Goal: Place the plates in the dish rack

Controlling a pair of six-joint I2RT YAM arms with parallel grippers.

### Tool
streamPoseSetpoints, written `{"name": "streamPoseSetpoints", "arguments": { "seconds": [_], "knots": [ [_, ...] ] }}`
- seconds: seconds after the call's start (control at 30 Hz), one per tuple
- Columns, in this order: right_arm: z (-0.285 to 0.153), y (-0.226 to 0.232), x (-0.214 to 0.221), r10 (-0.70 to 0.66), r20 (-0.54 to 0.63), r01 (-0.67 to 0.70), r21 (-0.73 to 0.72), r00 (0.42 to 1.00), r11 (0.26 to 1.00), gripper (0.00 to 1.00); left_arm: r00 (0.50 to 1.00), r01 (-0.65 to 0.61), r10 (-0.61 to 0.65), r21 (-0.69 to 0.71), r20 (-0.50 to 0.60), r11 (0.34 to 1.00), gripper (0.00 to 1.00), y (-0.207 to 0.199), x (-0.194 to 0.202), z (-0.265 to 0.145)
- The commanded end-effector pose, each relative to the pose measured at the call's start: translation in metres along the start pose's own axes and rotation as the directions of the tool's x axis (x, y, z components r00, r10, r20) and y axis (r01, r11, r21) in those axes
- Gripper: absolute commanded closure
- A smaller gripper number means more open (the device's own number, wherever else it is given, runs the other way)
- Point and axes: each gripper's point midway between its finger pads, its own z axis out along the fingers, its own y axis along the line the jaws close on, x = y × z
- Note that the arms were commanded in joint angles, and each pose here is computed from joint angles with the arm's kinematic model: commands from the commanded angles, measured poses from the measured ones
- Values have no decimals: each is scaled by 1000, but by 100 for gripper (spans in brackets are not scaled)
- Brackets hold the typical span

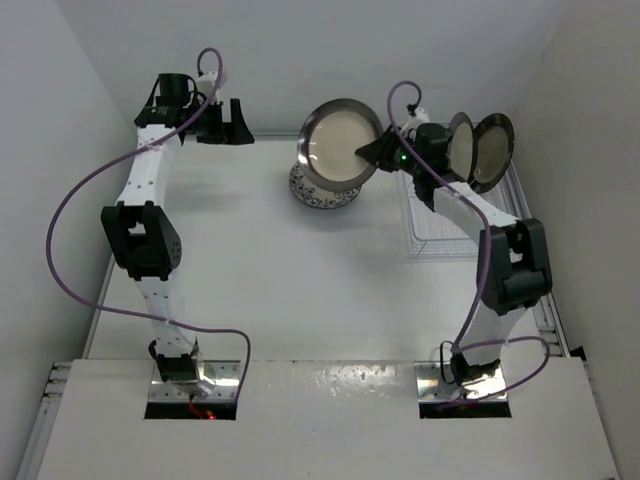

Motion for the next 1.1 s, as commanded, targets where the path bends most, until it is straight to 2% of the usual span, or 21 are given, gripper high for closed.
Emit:
{"name": "streamPoseSetpoints", "arguments": {
  "seconds": [0.0,0.03,0.07,0.13,0.17,0.23,0.27,0.37,0.47,0.5,0.6,0.67,0.7,0.83,1.07],
  "knots": [
    [-48,46,-117,-202,324,192,63,924,979,100,1000,-30,30,-236,-2,971,1,41,-7,-23],
    [-56,44,-130,-241,343,215,113,908,970,100,1000,-24,25,-264,0,964,1,49,-7,-27],
    [-63,28,-140,-334,338,265,233,880,936,100,1000,-28,24,-282,-19,959,1,53,-1,-27],
    [-93,9,-169,-381,377,239,373,844,897,100,999,-29,17,-329,-39,944,1,66,5,-31],
    [-112,-2,-189,-441,391,244,460,808,854,100,999,-44,34,-340,-36,939,1,65,2,-35],
    [-135,-15,-204,-493,383,227,561,781,796,100,998,-46,26,-355,-61,934,1,71,12,-33],
    [-156,-27,-218,-567,350,240,653,746,718,100,997,-43,18,-366,-73,930,1,74,17,-32],
    [-186,-49,-238,-655,279,231,782,702,580,100,996,-49,20,-364,-85,930,1,75,22,-31],
    [-200,-61,-250,-712,215,236,846,669,477,100,996,-49,20,-364,-85,930,1,75,22,-31],
    [-204,-59,-256,-734,211,239,857,645,457,100,996,-49,20,-364,-85,930,1,75,22,-31],
    [-204,-68,-259,-758,168,252,879,630,405,100,996,-49,20,-364,-85,930,1,75,22,-31],
    [-197,-78,-257,-751,156,250,883,641,397,100,995,-52,19,-357,-95,933,1,72,25,-27],
    [-197,-80,-257,-773,106,286,891,625,353,100,995,-52,19,-357,-95,933,1,72,25,-27],
    [-192,-94,-250,-787,70,300,901,613,314,100,995,-63,28,-365,-98,929,1,72,25,-31],
    [-178,-110,-238,-773,50,320,892,632,320,100,995,-63,29,-365,-98,929,1,71,26,-32]
  ]
}}
